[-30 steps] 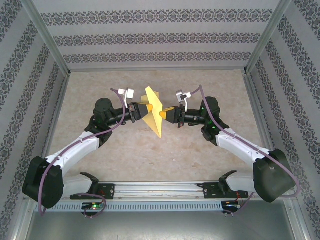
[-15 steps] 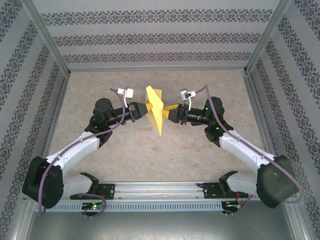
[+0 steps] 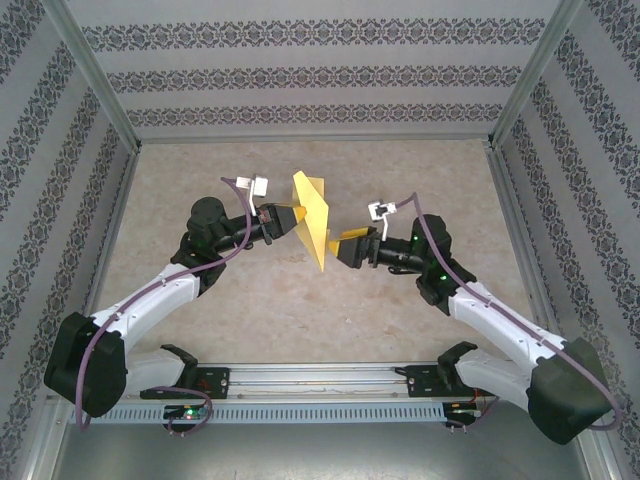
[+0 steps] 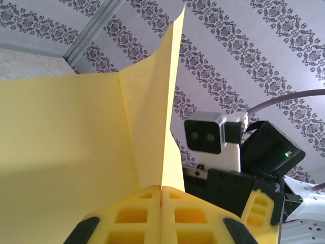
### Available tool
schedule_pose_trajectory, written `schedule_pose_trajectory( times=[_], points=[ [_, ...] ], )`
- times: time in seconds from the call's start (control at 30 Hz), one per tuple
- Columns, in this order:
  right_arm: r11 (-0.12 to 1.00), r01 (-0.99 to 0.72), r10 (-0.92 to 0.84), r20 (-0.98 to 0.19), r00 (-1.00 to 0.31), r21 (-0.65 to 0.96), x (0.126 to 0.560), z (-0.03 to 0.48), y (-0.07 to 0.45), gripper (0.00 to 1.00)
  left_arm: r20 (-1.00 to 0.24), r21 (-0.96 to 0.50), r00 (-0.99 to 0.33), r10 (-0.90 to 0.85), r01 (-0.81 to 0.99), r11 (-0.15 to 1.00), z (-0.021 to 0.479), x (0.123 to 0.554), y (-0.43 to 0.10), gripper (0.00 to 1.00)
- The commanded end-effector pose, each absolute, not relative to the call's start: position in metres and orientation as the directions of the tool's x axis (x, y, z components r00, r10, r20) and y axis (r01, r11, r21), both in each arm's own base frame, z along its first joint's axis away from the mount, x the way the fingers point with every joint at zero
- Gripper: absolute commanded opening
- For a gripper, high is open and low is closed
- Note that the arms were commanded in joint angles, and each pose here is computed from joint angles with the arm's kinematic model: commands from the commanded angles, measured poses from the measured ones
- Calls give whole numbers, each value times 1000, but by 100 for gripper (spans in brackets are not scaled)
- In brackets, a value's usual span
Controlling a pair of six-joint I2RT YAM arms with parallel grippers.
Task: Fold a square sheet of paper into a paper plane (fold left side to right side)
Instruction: Turn over the paper at the center of the table.
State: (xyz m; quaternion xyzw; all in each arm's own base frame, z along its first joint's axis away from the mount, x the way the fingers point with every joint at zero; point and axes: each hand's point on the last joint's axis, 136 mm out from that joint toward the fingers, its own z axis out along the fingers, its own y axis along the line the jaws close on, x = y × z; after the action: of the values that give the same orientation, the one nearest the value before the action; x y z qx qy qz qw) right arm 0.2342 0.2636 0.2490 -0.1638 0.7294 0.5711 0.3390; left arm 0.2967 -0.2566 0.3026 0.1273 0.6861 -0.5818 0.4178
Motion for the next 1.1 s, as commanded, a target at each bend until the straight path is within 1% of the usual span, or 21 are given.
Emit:
schedule_pose_trajectory(
  times=[0.0,0.1,0.23,0.63,0.7,0.77,0.83,0.93,1.07],
  points=[
    [260,-655,155,-701,-697,709,235,262,275,94,-759,-645,-566,-323,722,251,326,291,-264,3],
    [248,-658,165,-700,-694,711,240,265,281,92,-758,-646,-568,-321,724,242,327,290,-267,3],
    [232,-670,171,-708,-685,705,243,272,287,83,-754,-649,-573,-321,725,232,327,289,-269,3],
    [248,-693,189,-736,-651,677,253,283,287,53,-729,-673,-596,-337,713,195,324,290,-275,3],
    [250,-695,190,-739,-647,673,253,284,286,46,-727,-675,-598,-337,712,192,323,291,-275,3],
    [257,-697,191,-742,-642,669,253,284,285,42,-726,-677,-599,-338,710,195,321,291,-275,3],
    [263,-699,194,-746,-637,665,254,284,284,35,-725,-678,-600,-338,708,198,319,291,-275,3],
    [265,-701,192,-749,-634,662,253,285,284,28,-723,-681,-602,-338,702,206,315,293,-275,6],
    [272,-703,193,-753,-629,657,253,285,281,20,-723,-684,-602,-339,694,226,309,295,-274,12]
  ],
)
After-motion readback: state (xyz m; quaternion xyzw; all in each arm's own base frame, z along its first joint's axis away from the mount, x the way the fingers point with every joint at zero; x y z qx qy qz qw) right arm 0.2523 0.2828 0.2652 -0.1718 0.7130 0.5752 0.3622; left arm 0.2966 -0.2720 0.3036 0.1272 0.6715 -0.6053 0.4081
